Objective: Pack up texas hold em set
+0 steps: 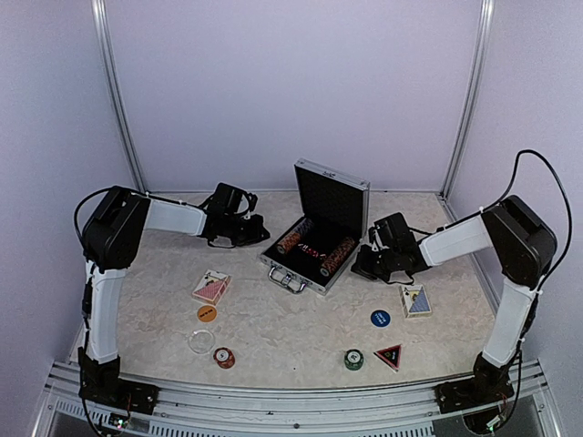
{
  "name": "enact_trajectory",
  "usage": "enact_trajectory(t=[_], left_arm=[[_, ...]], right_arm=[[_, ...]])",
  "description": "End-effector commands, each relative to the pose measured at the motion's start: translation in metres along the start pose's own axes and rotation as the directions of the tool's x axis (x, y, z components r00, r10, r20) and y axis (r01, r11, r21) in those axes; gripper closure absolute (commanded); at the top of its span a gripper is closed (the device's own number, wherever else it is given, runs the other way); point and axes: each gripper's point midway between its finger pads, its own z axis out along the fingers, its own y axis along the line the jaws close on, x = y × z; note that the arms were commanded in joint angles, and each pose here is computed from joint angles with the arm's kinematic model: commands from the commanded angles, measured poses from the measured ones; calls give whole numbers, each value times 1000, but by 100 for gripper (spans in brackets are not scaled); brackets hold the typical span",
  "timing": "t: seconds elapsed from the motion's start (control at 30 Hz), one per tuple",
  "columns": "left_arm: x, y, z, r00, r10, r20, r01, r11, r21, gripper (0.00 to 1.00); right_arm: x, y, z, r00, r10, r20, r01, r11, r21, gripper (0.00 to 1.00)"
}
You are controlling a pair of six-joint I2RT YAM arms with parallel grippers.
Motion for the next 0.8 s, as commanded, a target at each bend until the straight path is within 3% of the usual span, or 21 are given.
enact_trajectory(t=[0.0, 0.77], left_arm=[[14, -3, 4, 999, -23, -25, 24, 999, 33, 100], [43, -9, -4, 995, -81, -60, 84, 996, 42, 100]], right_arm=[[-15, 11, 7, 1000, 5, 27, -3, 999, -43, 100], [-21, 17, 37, 1000, -16, -8, 16, 998, -61, 100]])
